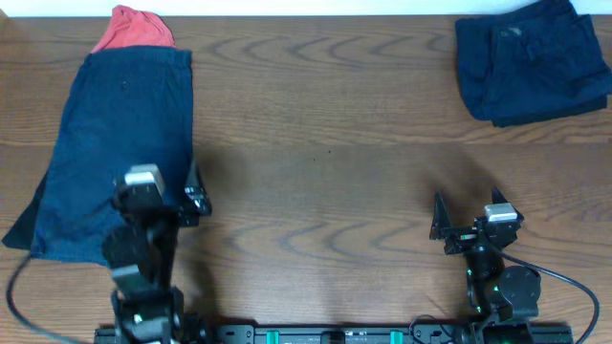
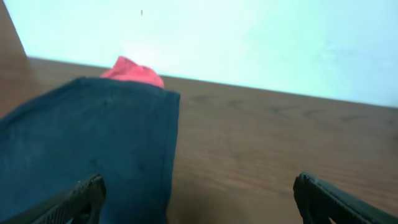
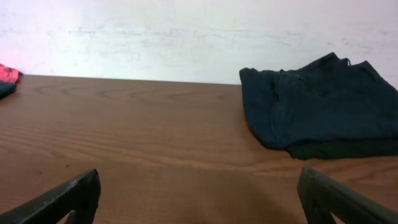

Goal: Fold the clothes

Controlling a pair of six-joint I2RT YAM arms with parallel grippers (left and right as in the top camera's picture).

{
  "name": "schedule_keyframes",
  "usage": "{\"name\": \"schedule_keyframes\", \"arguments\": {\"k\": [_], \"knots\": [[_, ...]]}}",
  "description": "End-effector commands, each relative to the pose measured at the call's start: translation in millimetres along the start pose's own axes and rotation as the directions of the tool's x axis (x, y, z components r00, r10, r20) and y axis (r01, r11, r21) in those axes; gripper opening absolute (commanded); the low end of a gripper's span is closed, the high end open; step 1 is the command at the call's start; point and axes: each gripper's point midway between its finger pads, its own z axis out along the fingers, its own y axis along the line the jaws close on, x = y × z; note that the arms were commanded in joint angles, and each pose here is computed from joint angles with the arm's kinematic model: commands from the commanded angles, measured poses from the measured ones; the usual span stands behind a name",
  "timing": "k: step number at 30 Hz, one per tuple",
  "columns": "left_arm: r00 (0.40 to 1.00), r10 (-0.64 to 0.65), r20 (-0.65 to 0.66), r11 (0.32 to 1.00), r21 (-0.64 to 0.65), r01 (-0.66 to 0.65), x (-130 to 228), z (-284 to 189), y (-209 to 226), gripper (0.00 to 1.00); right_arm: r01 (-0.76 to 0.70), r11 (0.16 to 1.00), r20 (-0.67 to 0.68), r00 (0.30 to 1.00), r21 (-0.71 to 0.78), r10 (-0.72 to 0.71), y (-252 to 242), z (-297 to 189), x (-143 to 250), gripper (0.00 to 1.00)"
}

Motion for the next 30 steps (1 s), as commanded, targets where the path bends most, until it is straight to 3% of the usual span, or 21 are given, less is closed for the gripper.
{"name": "schedule_keyframes", "arguments": {"k": [1,8,23,30], "knots": [[0.998,0.010,0.066,1.000,0.002,-0.010,4.7,-8.7,-0.1,0.98,-0.015,1.000,0.002,1.000,0.013,0.015,-2.7,-0.2,0.7,0.99],[0.989,0.024,0.145,1.000,0.009,-0.026,18.2,-17.8,0.0,0.98,-0.015,1.000,0.002,1.000,0.013,0.015,-2.7,-0.2,0.7,0.99],[0.966,0.049,0.252,0.998,0.015,-0.055,9.8,-30.0,-3.1,0.98,-0.015,1.000,0.002,1.000,0.013,0.015,-2.7,-0.2,0.7,0.99],[0.984,0.041,0.173,0.999,0.006,-0.043,29.2,-25.7,0.5,0.98,-0.015,1.000,0.002,1.000,0.013,0.015,-2.7,-0.2,0.7,0.99]]}}
